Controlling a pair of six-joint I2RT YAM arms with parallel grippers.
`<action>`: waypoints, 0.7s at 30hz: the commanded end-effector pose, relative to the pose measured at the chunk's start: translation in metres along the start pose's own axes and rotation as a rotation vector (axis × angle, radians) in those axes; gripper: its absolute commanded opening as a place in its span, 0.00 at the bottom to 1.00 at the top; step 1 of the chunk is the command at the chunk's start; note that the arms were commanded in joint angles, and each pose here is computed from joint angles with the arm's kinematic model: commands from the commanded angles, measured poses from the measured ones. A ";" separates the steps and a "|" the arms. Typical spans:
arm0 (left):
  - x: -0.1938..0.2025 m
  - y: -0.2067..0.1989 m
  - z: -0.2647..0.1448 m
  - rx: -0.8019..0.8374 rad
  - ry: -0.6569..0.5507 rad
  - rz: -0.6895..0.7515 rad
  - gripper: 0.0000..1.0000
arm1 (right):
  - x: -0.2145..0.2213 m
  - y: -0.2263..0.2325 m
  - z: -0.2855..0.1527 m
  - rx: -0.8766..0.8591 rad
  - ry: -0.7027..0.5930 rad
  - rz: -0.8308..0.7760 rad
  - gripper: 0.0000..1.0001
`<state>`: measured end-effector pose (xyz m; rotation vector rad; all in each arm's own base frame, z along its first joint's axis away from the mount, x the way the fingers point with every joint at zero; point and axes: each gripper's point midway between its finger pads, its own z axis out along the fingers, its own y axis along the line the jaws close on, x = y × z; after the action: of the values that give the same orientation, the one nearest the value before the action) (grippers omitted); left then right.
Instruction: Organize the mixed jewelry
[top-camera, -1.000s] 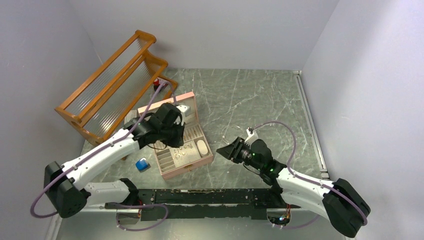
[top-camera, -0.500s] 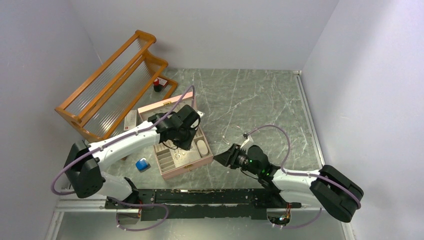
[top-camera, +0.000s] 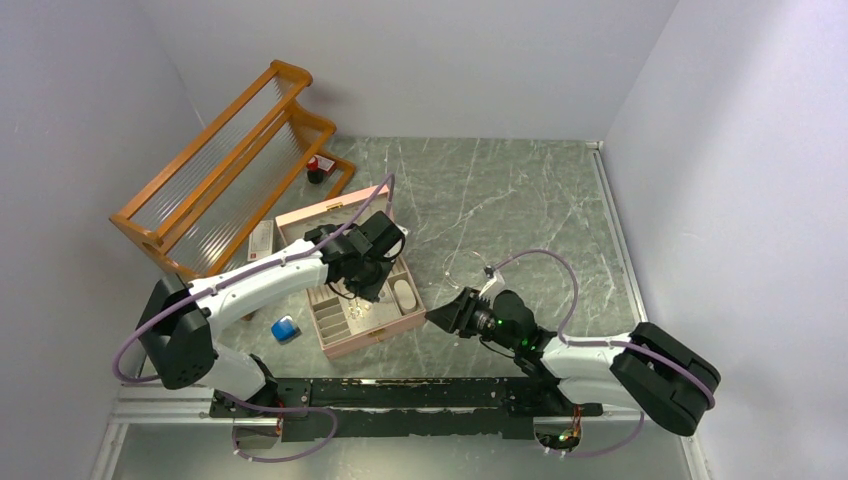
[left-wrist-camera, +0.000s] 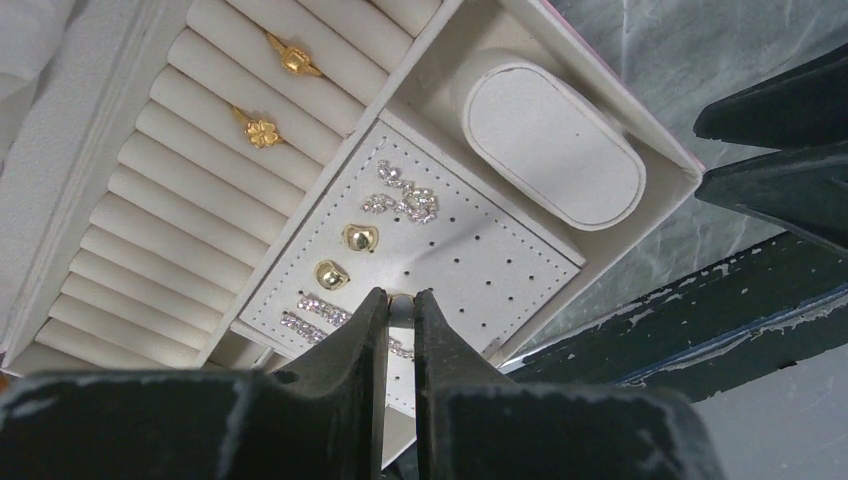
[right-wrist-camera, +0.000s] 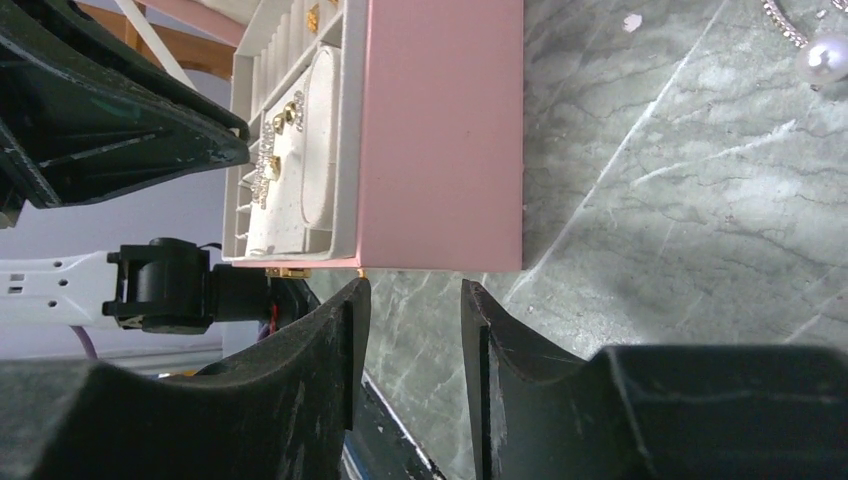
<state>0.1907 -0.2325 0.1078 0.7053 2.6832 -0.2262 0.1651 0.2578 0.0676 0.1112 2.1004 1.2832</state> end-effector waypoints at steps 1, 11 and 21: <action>0.000 0.003 0.001 -0.025 -0.005 0.008 0.09 | -0.005 0.005 0.004 -0.015 -0.019 -0.015 0.42; 0.000 -0.001 0.011 -0.010 0.002 0.010 0.08 | -0.002 -0.001 0.007 0.016 -0.007 -0.003 0.42; 0.007 -0.004 0.015 0.009 0.031 0.017 0.07 | -0.001 -0.003 0.009 0.029 -0.001 0.004 0.42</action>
<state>0.1935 -0.2334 0.0991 0.7059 2.6914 -0.2051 0.1650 0.2583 0.0540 0.1237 2.1557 1.2520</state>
